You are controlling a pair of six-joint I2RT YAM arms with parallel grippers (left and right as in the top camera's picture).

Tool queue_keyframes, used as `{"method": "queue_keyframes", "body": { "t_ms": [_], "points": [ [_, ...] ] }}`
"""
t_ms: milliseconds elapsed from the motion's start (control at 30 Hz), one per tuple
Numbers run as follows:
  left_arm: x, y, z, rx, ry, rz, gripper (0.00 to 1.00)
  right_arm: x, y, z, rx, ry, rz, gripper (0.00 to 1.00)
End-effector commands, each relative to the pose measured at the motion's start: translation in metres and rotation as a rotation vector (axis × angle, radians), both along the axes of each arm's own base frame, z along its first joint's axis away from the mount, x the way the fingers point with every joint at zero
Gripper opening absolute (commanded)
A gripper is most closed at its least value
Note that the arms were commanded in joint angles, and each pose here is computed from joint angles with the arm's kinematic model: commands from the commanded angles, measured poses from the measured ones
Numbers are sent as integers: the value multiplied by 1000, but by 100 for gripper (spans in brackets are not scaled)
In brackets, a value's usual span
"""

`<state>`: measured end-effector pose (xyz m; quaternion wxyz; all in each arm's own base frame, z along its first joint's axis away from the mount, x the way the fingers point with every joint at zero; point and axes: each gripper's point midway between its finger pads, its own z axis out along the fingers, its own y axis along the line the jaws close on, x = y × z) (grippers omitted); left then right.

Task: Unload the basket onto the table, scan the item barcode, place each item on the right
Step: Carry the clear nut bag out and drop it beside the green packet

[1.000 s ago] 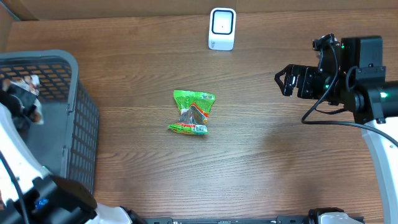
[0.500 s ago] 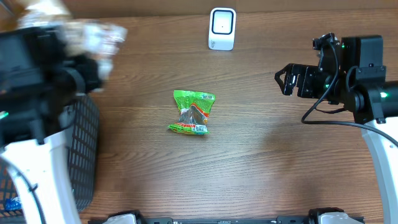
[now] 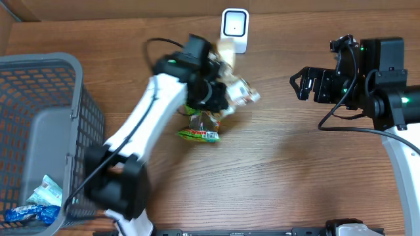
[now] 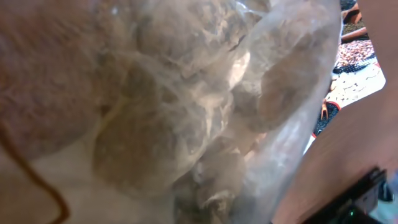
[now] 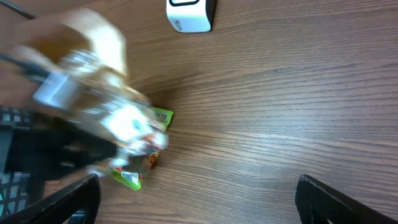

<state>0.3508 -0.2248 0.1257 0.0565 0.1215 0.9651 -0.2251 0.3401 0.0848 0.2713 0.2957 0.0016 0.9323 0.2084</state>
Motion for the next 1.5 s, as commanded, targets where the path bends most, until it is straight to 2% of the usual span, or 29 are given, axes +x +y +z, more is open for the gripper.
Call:
{"method": "queue_keyframes", "body": {
  "t_ms": [0,200,233,367,400,433,467,567,633,733,867,1033,1067,1100,1200,1300,1400,1467],
  "points": [
    [-12,-20,-40,-14,129,-30,4,2,1,12,1,-34,2,100],
    [-25,-16,-73,38,242,-35,4,3,1,12,1,-35,3,100],
    [-27,-16,-75,41,247,-46,7,2,1,12,1,-34,3,100],
    [-28,-15,-74,39,238,-77,40,2,1,12,1,-34,3,100],
    [-27,-14,-75,41,232,-83,45,2,1,12,1,-34,3,100],
    [-25,-12,-75,42,227,-81,56,3,1,12,1,-35,3,100],
    [-23,-9,-73,42,228,-73,60,3,1,12,1,-37,3,100],
    [-13,2,-61,38,223,-56,61,3,1,12,1,-38,3,100],
    [-5,7,-45,32,207,-61,57,3,1,12,1,-38,3,100],
    [7,15,-5,29,156,-83,52,3,1,12,1,-38,3,100],
    [24,41,77,130,-13,-41,51,3,1,12,1,-38,3,100],
    [25,99,165,309,-226,184,54,3,1,12,1,-37,3,100],
    [22,105,175,310,-255,204,56,3,1,12,1,-37,3,100],
    [17,124,195,321,-301,291,59,3,1,12,2,-37,3,100],
    [0,166,230,319,-375,447,59,2,1,11,2,-32,3,100],
    [-27,221,256,311,-416,647,63,1,2,11,3,-26,5,100],
    [-62,277,263,337,-406,859,65,0,2,10,3,-23,5,100],
    [-100,322,255,377,-352,1065,72,0,2,10,3,-24,5,100]
  ]
}}
